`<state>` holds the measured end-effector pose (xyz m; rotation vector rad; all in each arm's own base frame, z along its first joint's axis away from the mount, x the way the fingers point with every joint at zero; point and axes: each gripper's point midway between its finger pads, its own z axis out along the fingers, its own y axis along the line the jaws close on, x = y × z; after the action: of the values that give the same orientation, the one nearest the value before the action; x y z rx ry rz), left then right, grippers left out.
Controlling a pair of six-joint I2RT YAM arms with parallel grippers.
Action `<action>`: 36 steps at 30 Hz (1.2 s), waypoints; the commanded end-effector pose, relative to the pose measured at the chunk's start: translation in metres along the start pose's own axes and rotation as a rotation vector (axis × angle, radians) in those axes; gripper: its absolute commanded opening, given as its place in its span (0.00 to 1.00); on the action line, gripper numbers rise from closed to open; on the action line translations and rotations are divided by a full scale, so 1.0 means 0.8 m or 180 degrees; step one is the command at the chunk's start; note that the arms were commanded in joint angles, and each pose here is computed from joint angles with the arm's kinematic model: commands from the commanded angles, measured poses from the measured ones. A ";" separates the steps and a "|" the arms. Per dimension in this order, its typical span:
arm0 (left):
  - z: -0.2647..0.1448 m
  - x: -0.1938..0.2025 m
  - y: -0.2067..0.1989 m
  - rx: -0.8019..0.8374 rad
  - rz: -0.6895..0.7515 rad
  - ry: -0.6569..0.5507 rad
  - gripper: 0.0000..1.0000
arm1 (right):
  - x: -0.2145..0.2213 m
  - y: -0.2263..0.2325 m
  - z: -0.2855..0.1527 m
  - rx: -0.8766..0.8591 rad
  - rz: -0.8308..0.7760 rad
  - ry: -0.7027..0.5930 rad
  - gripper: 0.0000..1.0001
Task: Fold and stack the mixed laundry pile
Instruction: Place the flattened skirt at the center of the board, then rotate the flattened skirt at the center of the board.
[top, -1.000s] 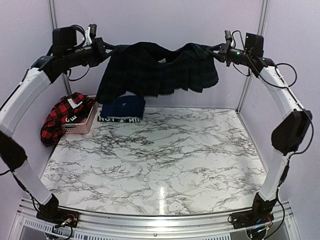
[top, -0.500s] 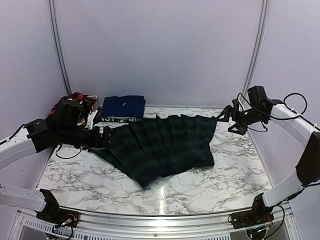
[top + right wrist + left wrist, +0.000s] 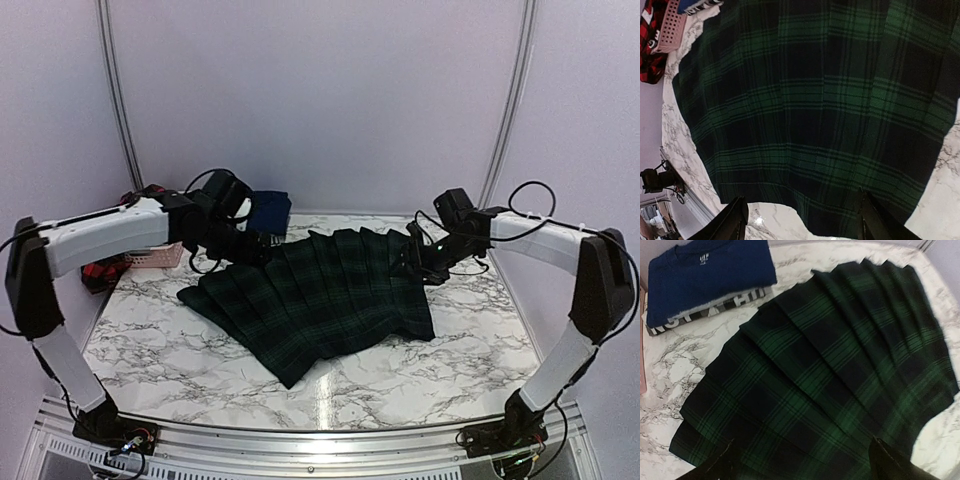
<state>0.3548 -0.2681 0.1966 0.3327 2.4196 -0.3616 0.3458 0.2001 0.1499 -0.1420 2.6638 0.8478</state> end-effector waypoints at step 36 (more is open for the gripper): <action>-0.028 0.295 -0.234 0.0686 0.1438 0.1504 0.53 | 0.029 -0.014 0.179 -0.0142 -0.0628 0.0960 0.60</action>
<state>0.0896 -0.4084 0.0569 1.2997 2.6360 -0.3279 0.3900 0.2354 0.0406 -0.3962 2.7794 0.8580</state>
